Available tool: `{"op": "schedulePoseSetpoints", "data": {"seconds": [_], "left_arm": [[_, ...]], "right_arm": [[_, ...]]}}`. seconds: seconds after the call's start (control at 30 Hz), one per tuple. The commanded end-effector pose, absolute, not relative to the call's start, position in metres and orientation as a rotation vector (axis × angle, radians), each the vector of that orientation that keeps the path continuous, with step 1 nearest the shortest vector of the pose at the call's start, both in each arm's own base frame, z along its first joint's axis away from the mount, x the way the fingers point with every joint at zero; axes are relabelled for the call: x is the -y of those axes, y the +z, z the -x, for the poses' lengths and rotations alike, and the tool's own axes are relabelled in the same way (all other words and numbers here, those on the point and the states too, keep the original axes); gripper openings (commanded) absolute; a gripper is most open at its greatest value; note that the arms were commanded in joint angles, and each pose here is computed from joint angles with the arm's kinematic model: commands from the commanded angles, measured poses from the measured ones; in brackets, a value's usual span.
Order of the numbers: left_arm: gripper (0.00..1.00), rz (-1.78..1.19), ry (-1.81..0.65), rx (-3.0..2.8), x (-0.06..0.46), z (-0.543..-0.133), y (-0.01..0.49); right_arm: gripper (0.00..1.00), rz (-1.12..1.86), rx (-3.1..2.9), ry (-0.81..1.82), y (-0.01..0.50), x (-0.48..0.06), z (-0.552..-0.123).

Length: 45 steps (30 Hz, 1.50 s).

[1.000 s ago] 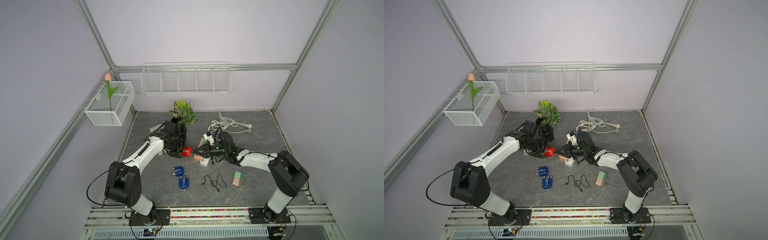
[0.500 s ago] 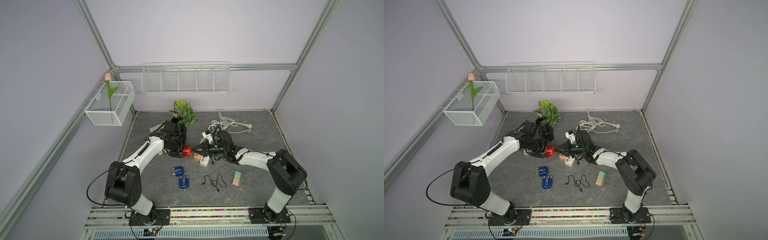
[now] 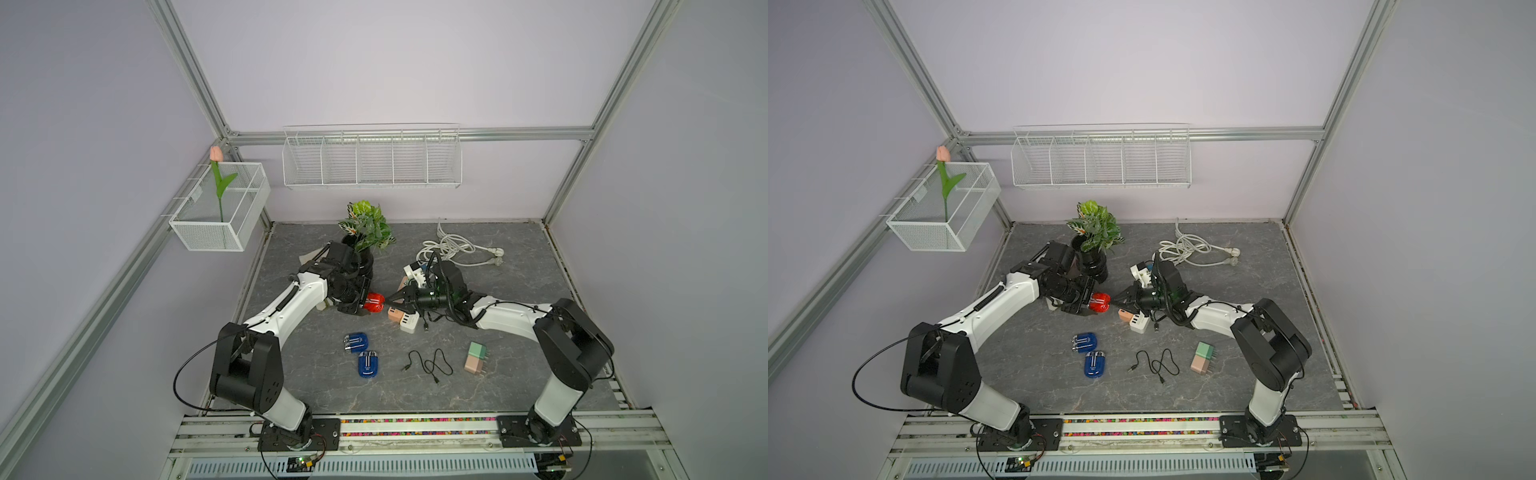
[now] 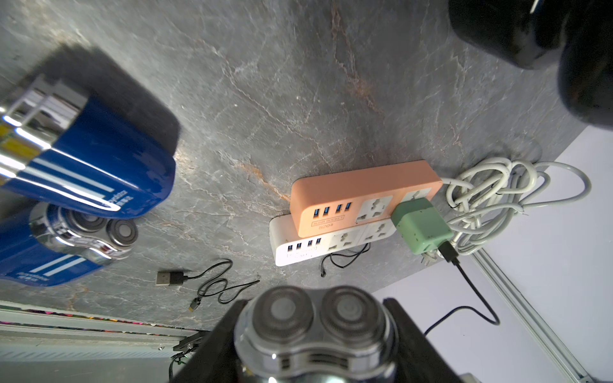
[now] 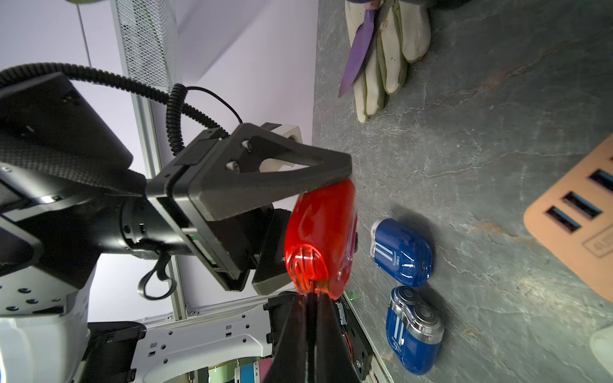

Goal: Charge the electric shaver
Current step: Insert the charging cable into the electric shaver.

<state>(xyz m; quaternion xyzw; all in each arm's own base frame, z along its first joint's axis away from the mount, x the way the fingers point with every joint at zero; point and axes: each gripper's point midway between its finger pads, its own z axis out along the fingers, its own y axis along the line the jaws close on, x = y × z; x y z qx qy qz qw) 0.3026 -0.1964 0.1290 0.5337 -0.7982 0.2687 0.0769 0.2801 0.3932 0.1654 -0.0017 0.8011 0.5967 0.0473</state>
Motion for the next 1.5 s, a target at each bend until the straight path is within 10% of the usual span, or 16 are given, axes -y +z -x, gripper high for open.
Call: {"op": "schedulePoseSetpoints", "data": {"seconds": [0.0,1.47], "left_arm": [[0.0,-1.624,0.845,2.334,0.202,-0.308,0.136],[0.0,-1.729,0.849,2.212,0.215,-0.308,0.141]], "right_arm": [[0.07,0.012,-2.464,1.798,0.157,-0.393,-0.279],[0.07,0.322,-2.315,1.553,0.184,-0.396,-0.276]]}}
